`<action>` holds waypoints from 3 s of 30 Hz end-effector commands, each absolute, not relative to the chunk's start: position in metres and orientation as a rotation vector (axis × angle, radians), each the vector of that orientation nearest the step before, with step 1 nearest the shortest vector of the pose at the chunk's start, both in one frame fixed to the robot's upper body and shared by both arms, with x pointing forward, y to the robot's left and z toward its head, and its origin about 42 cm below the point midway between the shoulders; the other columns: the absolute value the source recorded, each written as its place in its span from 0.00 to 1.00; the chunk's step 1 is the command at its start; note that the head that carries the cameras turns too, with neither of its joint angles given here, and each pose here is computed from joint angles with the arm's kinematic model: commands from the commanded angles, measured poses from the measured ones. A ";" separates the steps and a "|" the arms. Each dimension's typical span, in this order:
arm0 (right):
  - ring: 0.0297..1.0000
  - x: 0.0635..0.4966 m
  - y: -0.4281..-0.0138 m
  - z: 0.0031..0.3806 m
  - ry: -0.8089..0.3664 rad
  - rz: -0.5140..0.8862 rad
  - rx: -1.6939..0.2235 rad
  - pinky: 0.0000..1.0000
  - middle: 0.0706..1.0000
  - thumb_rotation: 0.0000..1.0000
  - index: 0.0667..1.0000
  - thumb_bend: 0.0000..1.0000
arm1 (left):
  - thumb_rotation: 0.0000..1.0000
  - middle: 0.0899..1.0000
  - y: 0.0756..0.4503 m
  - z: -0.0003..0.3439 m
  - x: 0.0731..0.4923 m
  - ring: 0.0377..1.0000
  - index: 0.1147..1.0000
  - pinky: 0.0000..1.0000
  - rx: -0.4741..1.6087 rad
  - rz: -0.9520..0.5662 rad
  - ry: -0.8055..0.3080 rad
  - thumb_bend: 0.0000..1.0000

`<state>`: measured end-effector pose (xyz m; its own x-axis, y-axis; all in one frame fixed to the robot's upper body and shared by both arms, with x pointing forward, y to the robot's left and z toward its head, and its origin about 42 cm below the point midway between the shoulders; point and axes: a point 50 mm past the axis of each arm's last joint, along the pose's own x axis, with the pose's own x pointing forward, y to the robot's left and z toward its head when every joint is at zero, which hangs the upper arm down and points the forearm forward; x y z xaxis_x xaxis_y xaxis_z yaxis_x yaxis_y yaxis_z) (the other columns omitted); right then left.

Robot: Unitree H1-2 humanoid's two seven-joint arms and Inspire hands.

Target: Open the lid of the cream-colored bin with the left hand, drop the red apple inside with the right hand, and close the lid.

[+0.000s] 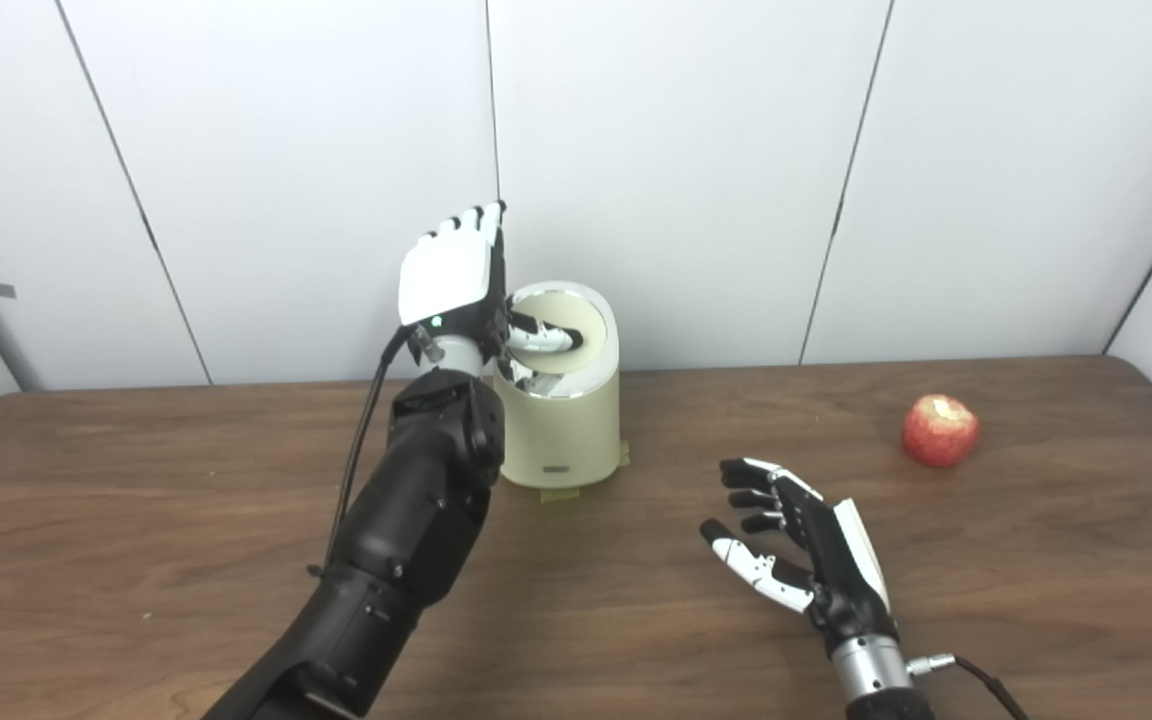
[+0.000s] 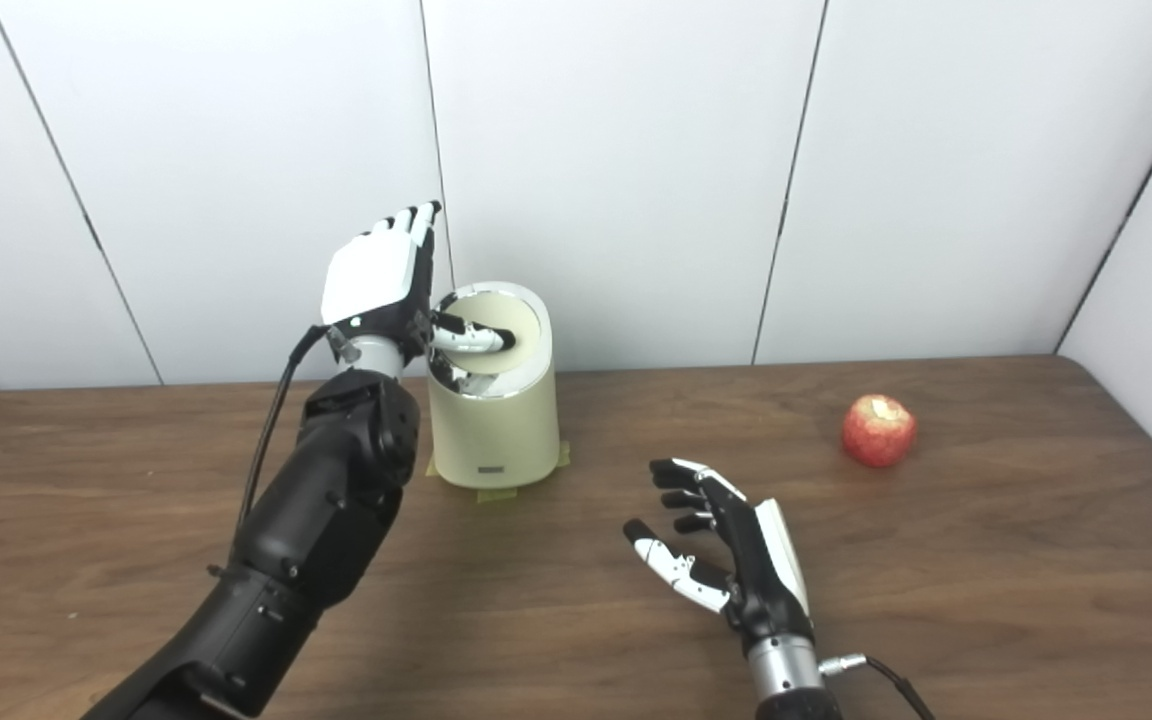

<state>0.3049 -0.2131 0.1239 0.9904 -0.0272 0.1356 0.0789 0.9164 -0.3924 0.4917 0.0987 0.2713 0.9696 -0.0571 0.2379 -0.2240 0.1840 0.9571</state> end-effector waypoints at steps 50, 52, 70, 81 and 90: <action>0.72 0.314 -0.206 0.138 -0.190 -0.054 -0.387 0.65 0.73 0.27 0.71 0.24 | 0.97 1.00 0.126 0.256 0.487 1.00 1.00 1.00 1.160 0.105 -0.126 0.59; 0.73 0.313 -0.206 0.138 -0.188 -0.052 -0.385 0.65 0.74 0.28 0.72 0.24 | 0.99 1.00 0.131 0.263 0.482 1.00 1.00 1.00 1.113 0.117 -0.153 0.61; 0.72 0.316 -0.206 0.143 -0.202 -0.096 -0.410 0.63 0.73 0.30 0.71 0.25 | 1.00 1.00 0.212 0.259 0.402 1.00 0.98 0.97 0.796 0.154 -0.333 0.59; 0.77 0.318 -0.224 0.206 -0.371 -0.188 -0.807 0.66 0.81 0.45 0.79 0.57 | 1.00 0.93 0.258 0.199 0.351 0.92 0.92 0.86 0.382 0.051 -0.462 0.35; 0.96 0.345 -0.267 0.298 -0.307 -0.207 -1.290 0.74 0.95 0.44 0.90 0.98 | 0.94 0.87 0.274 0.180 0.313 0.87 0.86 0.84 0.296 -0.020 -0.459 0.40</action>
<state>0.3400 -0.2665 0.2650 0.9617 0.0197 0.2734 0.2546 0.3059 -0.9174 0.3135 0.2681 0.1622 0.9315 -0.0598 0.3588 -0.0477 0.9578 0.2834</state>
